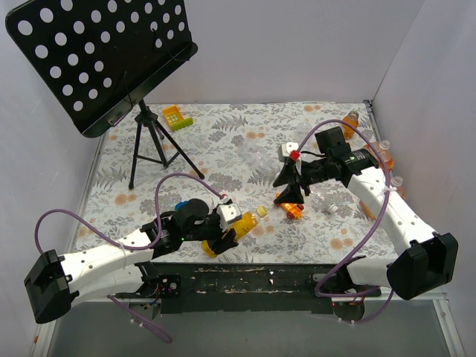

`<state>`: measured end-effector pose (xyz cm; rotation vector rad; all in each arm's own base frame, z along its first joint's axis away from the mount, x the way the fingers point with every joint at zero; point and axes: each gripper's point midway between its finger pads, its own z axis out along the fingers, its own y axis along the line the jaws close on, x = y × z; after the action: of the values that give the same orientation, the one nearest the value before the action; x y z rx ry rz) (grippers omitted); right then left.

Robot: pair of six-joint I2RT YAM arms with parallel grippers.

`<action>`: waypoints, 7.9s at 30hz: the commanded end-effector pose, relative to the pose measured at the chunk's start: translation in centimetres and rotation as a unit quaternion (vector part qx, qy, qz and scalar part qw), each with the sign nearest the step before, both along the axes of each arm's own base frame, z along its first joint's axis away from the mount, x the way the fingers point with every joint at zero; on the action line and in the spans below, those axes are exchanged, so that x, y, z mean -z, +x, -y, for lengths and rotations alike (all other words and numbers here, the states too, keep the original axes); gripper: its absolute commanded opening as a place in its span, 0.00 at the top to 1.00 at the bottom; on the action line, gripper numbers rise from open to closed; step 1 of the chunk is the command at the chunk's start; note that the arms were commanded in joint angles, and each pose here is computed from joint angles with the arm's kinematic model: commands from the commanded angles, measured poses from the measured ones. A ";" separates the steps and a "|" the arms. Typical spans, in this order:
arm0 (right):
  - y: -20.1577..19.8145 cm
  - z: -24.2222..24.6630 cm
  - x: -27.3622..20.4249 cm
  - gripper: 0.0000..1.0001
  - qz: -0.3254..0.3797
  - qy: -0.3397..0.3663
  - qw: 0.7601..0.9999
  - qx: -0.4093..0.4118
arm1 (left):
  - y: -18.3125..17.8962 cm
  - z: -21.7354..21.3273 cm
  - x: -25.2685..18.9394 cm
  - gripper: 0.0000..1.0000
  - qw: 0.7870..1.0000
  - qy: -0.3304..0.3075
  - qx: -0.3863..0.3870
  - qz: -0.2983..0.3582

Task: Unscrew the bottle caps
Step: Unscrew the bottle cap from the plastic bottle.

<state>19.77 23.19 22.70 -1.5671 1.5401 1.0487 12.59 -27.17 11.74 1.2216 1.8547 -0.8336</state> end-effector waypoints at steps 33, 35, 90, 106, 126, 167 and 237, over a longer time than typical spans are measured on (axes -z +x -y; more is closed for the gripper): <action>-1.4 -2.7 2.3 0.39 -0.236 0.012 0.969 0.067 | 3.7 3.6 -4.0 1.00 0.995 -0.070 -0.031 0.064; -1.5 -2.7 2.2 0.41 -0.238 0.015 0.969 0.064 | 3.7 3.6 -4.1 1.00 0.995 -0.071 -0.032 0.064; 0.1 -4.2 -4.6 0.23 -0.309 0.095 0.933 0.160 | 8.3 -0.4 -6.6 1.00 0.992 -0.062 -0.047 0.104; 0.7 -4.6 -3.1 0.51 -0.321 0.077 0.929 0.164 | 8.2 0.7 -6.6 1.00 0.992 -0.067 -0.036 0.096; 1.0 -4.7 -2.2 0.98 -0.263 0.068 0.953 0.135 | 7.0 0.8 -5.8 1.00 0.995 -0.055 -0.003 0.079; -0.9 -1.2 -4.9 0.26 0.012 0.060 0.998 0.023 | 4.7 -1.4 -6.2 1.00 0.997 -0.064 0.049 0.020; 0.8 -2.2 -4.0 0.75 0.177 0.044 0.983 -0.026 | 5.6 -0.7 -5.0 1.00 0.994 -0.082 0.071 -0.027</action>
<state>18.73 26.03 25.54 -1.7389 1.1005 0.8801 16.90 -27.13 15.35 1.2875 1.7239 -1.1635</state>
